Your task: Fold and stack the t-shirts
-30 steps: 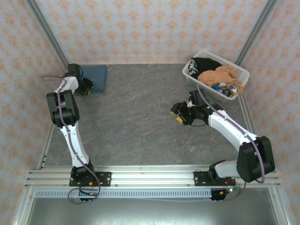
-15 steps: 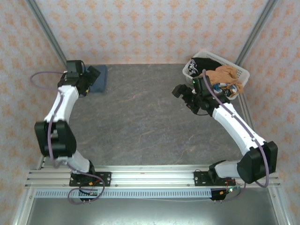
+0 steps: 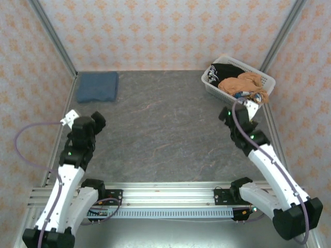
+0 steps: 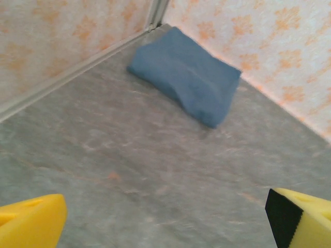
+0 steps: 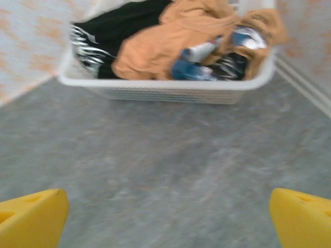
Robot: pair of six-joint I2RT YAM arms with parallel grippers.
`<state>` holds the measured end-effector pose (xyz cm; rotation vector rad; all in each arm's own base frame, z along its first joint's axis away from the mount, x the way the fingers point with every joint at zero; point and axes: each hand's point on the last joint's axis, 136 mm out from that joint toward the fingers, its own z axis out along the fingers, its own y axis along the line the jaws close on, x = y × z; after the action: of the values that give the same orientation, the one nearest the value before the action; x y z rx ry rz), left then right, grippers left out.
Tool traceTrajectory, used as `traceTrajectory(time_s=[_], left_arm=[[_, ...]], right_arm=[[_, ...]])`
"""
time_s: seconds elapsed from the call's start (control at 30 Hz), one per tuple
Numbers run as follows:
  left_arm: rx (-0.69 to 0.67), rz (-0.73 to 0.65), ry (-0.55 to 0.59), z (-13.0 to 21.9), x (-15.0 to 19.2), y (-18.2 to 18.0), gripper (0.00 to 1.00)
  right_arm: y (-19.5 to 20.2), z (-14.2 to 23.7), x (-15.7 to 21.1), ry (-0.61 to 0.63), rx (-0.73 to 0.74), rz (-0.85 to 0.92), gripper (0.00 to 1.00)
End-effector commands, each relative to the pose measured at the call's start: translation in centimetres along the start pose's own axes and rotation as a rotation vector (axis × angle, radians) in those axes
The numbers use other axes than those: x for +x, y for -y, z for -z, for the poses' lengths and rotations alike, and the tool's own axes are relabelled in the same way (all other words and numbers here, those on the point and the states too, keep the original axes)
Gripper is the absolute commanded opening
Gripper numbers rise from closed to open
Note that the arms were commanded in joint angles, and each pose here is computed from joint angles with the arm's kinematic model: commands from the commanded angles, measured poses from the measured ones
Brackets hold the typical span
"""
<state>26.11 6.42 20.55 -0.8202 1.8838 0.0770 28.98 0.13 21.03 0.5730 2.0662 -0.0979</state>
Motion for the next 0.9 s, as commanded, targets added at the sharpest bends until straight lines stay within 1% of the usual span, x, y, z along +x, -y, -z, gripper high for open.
traceTrajectory(time_s=[0.0, 0.07, 0.17, 0.23, 0.33, 0.4, 0.43, 0.57, 0.6, 0.63, 0.67, 0.77, 0.87], left_arm=[[-0.015, -0.255, 0.131, -1.5, 0.1, -0.5, 1.0], [0.0, -0.288, 0.115, -2.9, 1.8, -0.4, 1.0], [0.037, -0.269, 0.103, -4.9, 3.4, 0.5, 1.0], [0.033, -0.27, 0.114, -6.3, 3.5, 1.1, 1.0], [0.036, -0.331, 0.1, -8.6, 4.2, 2.1, 1.0], [0.049, -0.353, 0.081, -10.2, 4.8, 2.4, 1.0], [0.052, -0.349, 0.084, -10.8, 4.8, 2.4, 1.0], [0.062, -0.278, 0.125, -12.6, 3.7, 2.3, 1.0], [0.049, -0.274, 0.102, -13.1, 4.2, 2.0, 1.0], [0.052, -0.272, 0.11, -13.5, 4.2, 2.0, 1.0], [0.061, -0.284, 0.094, -13.4, 4.4, 2.2, 1.0], [0.099, -0.275, 0.161, -12.3, 4.4, 2.3, 1.0], [0.13, -0.315, 0.176, -12.1, 5.2, 2.9, 1.0]], right_arm=[[1.9, -1.0, -1.6, 0.259, 0.076, 0.049, 0.99], [2.3, -2.4, -0.3, 0.273, 0.101, 0.136, 0.99], [2.5, -4.8, 1.8, 0.204, 0.12, 0.224, 0.99], [2.3, -6.3, 2.9, 0.197, 0.081, 0.2, 0.99], [2.3, -8.5, 4.1, 0.187, 0.051, 0.137, 0.99], [1.8, -9.5, 4.0, 0.179, 0.039, 0.147, 0.99], [1.2, -9.9, 3.6, 0.198, 0.013, 0.152, 0.99], [0.4, -11.5, 3.0, 0.222, -0.029, 0.152, 0.99], [0.4, -11.9, 2.9, 0.211, -0.026, 0.161, 0.99], [0.4, -12.1, 2.7, 0.221, -0.035, 0.166, 0.99], [0.5, -12.2, 2.5, 0.226, -0.041, 0.167, 0.99], [1.5, -12.8, 2.5, 0.254, -0.063, 0.119, 0.99], [2.5, -14.0, 3.2, 0.244, -0.068, 0.068, 0.99]])
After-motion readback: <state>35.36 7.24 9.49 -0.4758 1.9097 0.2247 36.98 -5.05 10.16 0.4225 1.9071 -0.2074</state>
